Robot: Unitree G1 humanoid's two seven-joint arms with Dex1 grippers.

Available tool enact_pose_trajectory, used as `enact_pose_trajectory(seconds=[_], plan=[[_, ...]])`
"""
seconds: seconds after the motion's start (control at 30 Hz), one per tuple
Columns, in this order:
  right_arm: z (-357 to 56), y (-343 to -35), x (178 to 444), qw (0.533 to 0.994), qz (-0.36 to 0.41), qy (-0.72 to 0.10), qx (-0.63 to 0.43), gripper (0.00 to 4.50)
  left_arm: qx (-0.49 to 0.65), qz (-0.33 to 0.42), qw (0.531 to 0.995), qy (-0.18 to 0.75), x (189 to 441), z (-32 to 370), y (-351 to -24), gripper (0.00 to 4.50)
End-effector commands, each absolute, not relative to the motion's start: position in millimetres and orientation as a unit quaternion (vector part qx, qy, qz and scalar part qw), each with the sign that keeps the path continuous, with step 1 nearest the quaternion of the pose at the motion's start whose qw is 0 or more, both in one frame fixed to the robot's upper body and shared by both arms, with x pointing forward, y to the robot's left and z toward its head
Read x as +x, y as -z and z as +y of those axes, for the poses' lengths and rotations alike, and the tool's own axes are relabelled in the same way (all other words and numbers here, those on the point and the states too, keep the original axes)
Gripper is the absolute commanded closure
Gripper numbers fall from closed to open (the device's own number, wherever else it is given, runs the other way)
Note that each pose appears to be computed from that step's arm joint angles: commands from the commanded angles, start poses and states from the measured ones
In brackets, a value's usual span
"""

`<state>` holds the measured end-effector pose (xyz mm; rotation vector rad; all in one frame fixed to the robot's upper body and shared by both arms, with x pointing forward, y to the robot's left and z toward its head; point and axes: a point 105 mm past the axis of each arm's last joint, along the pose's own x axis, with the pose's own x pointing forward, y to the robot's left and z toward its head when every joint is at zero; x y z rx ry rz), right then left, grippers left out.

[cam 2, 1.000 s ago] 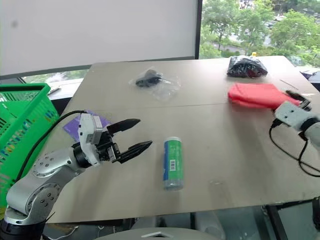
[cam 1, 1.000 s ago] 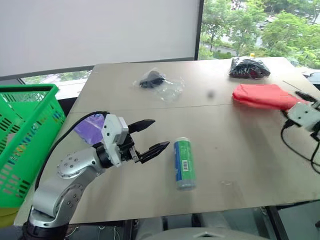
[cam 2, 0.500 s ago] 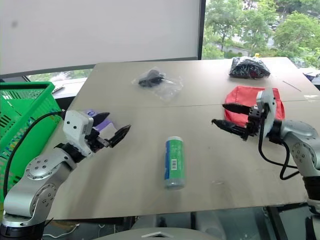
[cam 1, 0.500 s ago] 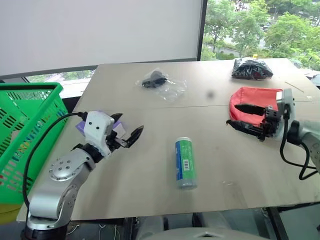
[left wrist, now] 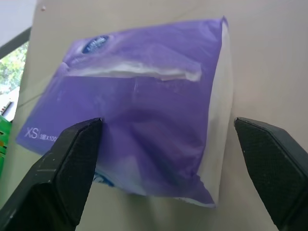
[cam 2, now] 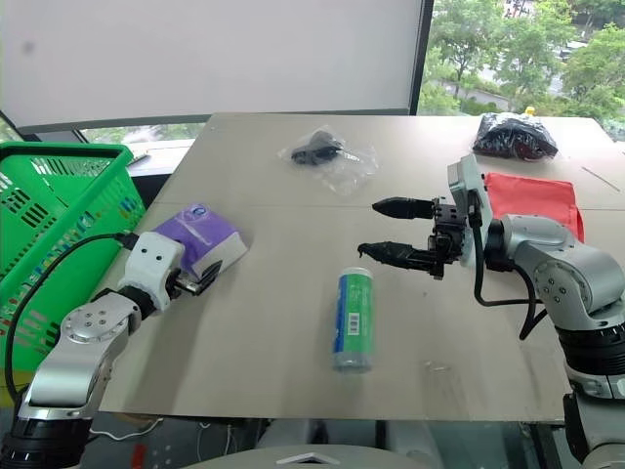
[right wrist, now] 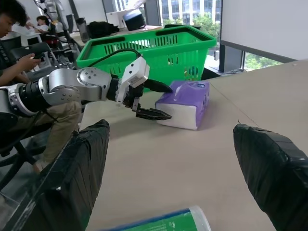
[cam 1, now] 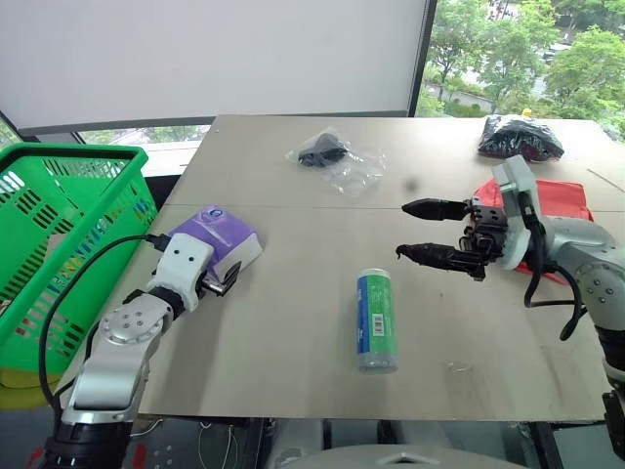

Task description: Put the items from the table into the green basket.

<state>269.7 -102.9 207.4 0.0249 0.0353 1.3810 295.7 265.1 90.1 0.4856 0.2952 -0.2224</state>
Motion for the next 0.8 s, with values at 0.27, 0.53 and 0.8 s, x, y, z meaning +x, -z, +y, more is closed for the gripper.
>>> enact_pose_trajectory(seconds=[0.27, 0.53, 0.8], plan=[[-99.4, -214.7, 263.7, 0.772, -0.003, -0.636, 0.002, 0.00, 0.248, 0.146, 0.947, 0.144, 295.4, 261.9, -85.2, 3.04], [-89.4, -220.3, 265.9, 0.763, -0.018, -0.646, 0.011, 0.00, 0.278, 0.041, 0.957, 0.075, 310.8, 272.3, -135.7, 4.25], [-69.0, -242.9, 264.7, 0.731, -0.059, -0.678, 0.041, 0.00, 0.369, -0.081, 0.923, -0.065, 322.3, 307.7, -244.6, 4.25]])
